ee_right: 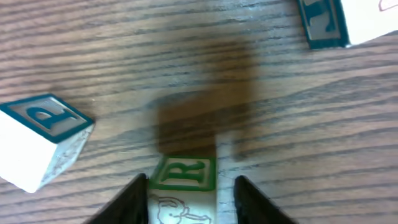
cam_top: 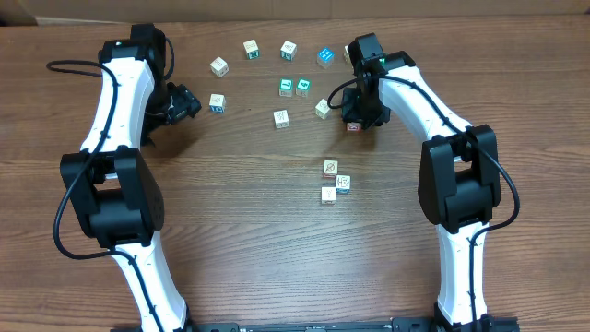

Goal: Form a circle
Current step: 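Grasp the green-lettered R block with the right gripper, then carry the R block down toward the arc's lower right gap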

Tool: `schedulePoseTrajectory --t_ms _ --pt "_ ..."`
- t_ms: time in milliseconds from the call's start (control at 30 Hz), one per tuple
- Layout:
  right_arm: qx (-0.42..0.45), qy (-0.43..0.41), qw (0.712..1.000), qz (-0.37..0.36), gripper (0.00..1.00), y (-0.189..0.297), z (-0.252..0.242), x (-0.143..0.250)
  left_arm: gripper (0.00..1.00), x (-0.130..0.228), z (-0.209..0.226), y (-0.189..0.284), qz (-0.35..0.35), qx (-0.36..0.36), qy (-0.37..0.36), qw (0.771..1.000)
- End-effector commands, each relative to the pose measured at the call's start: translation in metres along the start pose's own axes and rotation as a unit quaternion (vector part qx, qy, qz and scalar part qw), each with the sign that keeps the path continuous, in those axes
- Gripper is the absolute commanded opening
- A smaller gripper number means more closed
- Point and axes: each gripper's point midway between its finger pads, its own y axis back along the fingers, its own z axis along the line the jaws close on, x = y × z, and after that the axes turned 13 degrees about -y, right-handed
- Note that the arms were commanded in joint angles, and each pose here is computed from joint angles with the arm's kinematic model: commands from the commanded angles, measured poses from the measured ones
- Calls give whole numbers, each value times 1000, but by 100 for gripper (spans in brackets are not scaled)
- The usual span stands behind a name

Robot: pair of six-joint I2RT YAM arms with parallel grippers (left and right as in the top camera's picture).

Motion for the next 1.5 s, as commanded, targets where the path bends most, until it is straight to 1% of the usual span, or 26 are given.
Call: schedulePoseTrajectory --t_ms 0,33,67,267,333,467,600,700,767,867,1100,1267,1467 --pt "3 3 1000 -18 27 12 3 -8 99 -3 -3 3 -7 3 -9 1000" --pt "2 3 1000 -19 24 13 3 -9 100 -3 -3 3 -7 3 -9 1000" --pt "1 3 1000 -21 23 17 4 -10 100 -3 -3 3 -7 3 -9 1000" --pt "-7 3 999 -32 23 40 5 -11 100 -3 -4 3 -7 3 -9 1000" --pt "-13 3 999 -39 21 55 6 -11 100 -3 -3 3 -6 3 -9 1000" --pt "-36 -6 998 -48 20 90 9 -7 100 -3 -3 3 -7 3 -9 1000" --pt "-81 -18 996 -31 20 122 19 7 100 -3 -3 3 -7 3 -9 1000" --pt "-118 -22 993 -4 20 136 31 21 100 -3 -3 3 -7 3 -9 1000" --pt "-138 -13 990 15 20 139 42 32 99 -3 -3 3 -7 3 -9 1000" --pt "-146 6 989 33 20 139 57 50 100 -3 -3 3 -6 3 -9 1000" --pt "-148 45 987 48 20 140 96 93 100 -3 -3 3 -7 3 -9 1000" --pt "-121 63 990 24 20 139 117 119 100 -3 -4 3 -7 3 -9 1000" --pt "-88 82 992 -25 20 138 130 135 100 -3 -4 3 -7 3 -9 1000"
